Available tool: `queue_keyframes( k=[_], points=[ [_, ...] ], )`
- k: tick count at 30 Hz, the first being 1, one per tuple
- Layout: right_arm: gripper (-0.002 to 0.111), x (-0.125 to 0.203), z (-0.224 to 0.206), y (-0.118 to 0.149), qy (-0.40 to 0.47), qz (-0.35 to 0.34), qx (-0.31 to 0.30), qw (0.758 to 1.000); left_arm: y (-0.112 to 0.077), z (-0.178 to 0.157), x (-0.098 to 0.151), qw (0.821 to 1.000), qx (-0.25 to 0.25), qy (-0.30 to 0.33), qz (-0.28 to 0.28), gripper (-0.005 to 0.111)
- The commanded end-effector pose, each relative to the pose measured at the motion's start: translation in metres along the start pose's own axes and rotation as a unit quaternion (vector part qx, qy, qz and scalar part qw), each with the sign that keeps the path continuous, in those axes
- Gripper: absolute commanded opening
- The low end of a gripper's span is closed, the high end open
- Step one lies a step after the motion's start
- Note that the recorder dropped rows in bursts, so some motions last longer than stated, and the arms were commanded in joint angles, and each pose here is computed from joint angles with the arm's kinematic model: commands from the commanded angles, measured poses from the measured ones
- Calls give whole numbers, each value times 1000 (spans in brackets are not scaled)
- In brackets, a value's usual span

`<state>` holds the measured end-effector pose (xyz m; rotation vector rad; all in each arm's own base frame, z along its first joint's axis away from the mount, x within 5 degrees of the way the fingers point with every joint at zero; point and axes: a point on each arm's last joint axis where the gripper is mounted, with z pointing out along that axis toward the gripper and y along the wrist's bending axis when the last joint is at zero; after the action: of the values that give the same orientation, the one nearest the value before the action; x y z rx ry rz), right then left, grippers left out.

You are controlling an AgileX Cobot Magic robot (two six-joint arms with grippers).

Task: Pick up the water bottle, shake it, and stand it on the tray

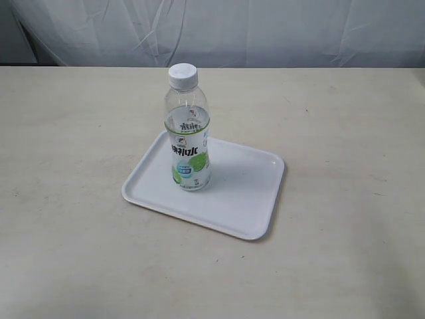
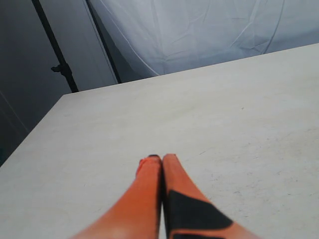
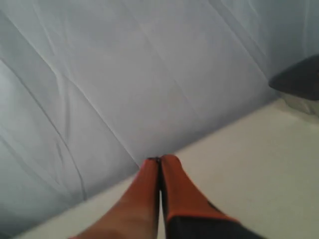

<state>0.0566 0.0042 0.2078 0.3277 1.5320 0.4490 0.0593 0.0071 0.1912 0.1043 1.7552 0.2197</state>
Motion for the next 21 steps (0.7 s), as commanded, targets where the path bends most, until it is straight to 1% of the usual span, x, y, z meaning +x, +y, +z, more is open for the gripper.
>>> queue_keyframes(
  k=[1,4,21],
  points=[
    [3,9,-1,-5,50,-97,23,994,0,0,-1,1000,-1,-7,-2,0],
    [3,7,-1,-4,35,-113,19,993,0,0,-1,1000,-1,-7,-2,0],
    [3,7,-1,-4,37,-110,20,993,0,0,-1,1000,-1,-7,-2,0]
  ],
)
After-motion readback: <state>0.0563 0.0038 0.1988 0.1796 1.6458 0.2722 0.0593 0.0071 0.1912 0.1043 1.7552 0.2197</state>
